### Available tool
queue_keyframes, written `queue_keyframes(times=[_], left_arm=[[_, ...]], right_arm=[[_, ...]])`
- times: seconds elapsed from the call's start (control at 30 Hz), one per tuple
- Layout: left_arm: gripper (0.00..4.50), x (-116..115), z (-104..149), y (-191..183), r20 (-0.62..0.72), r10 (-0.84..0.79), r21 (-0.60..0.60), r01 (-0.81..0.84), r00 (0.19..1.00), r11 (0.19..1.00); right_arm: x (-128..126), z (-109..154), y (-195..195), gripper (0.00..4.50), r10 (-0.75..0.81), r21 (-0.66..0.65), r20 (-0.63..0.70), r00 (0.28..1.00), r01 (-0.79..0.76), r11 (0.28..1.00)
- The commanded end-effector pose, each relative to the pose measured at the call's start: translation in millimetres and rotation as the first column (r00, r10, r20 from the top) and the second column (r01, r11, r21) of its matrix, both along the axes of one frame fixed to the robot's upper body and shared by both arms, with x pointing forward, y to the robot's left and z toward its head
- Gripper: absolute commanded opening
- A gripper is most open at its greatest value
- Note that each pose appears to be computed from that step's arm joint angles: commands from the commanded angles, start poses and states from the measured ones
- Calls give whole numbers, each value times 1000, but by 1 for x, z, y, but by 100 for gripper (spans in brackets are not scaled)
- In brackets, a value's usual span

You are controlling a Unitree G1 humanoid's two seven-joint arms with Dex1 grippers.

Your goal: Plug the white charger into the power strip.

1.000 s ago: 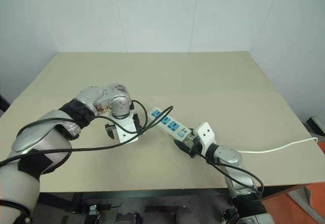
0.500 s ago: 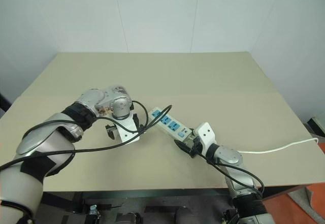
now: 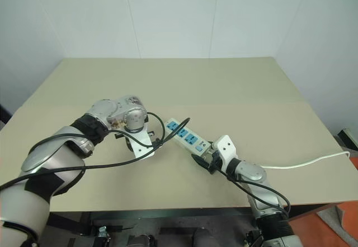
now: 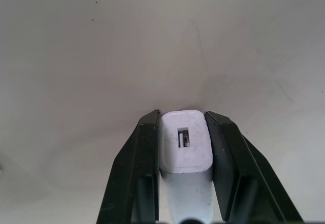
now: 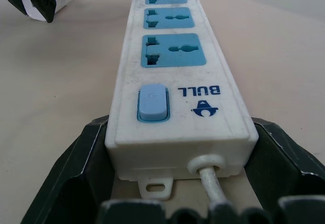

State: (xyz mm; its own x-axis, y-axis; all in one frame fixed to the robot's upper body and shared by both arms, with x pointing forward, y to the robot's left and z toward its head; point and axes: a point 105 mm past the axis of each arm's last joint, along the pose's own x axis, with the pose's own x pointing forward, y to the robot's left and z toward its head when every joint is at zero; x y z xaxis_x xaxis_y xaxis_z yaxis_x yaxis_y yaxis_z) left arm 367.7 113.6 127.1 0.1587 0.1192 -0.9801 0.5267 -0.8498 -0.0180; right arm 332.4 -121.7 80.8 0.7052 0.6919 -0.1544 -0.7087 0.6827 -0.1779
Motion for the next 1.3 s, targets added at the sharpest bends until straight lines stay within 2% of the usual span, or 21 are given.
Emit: queue_keyframes(times=[0.03, 0.1, 0.17, 0.23, 0.33, 0.43, 0.53, 0.6, 0.83, 1.03, 1.13, 1.3], left_arm=[[103, 0, 26, -24, 16, -10, -190, 13, 1000, 982], [103, -2, 47, -36, 1, 2, -316, -2, 1000, 949], [103, -7, 69, -48, -40, 5, -468, -23, 999, 883], [103, -12, 84, -55, -81, 6, -571, -52, 997, 819], [103, -23, 118, -64, -249, -16, -783, -192, 968, 592], [103, -27, 129, -56, -392, -56, -849, -338, 918, 406], [103, -29, 136, -40, -540, -115, -835, -515, 833, 192], [103, -32, 134, -26, -600, -144, -800, -592, 787, 99], [103, -42, 104, -1, -736, -167, -660, -750, 656, -40], [103, -42, 79, 3, -742, -109, -663, -748, 662, -28], [103, -40, 64, 3, -740, -72, -671, -741, 669, 12], [103, -32, 59, 0, -739, -59, -673, -739, 672, 21]], right_arm=[[-2, -5, -6, 342, 1, -32, -19, 1000, -2, 999], [-3, -4, -6, 342, 22, -36, -18, 1000, -23, 999], [-4, 0, -6, 342, 63, -38, -12, 998, -63, 997], [-4, 4, -5, 342, 99, -41, -5, 995, -100, 994], [-3, 14, 1, 342, 223, -67, 11, 975, -222, 973], [0, 22, 9, 342, 343, -75, 11, 939, -342, 937], [2, 22, 21, 342, 458, -86, -15, 889, -457, 885], [5, 19, 27, 342, 510, -108, -29, 859, -510, 853], [11, 10, 55, 342, 624, -141, -51, 780, -624, 769], [13, 5, 68, 342, 646, -144, -47, 762, -645, 750], [12, 3, 70, 342, 651, -142, -47, 758, -650, 747], [9, 0, 69, 342, 653, -145, -51, 756, -652, 744]])
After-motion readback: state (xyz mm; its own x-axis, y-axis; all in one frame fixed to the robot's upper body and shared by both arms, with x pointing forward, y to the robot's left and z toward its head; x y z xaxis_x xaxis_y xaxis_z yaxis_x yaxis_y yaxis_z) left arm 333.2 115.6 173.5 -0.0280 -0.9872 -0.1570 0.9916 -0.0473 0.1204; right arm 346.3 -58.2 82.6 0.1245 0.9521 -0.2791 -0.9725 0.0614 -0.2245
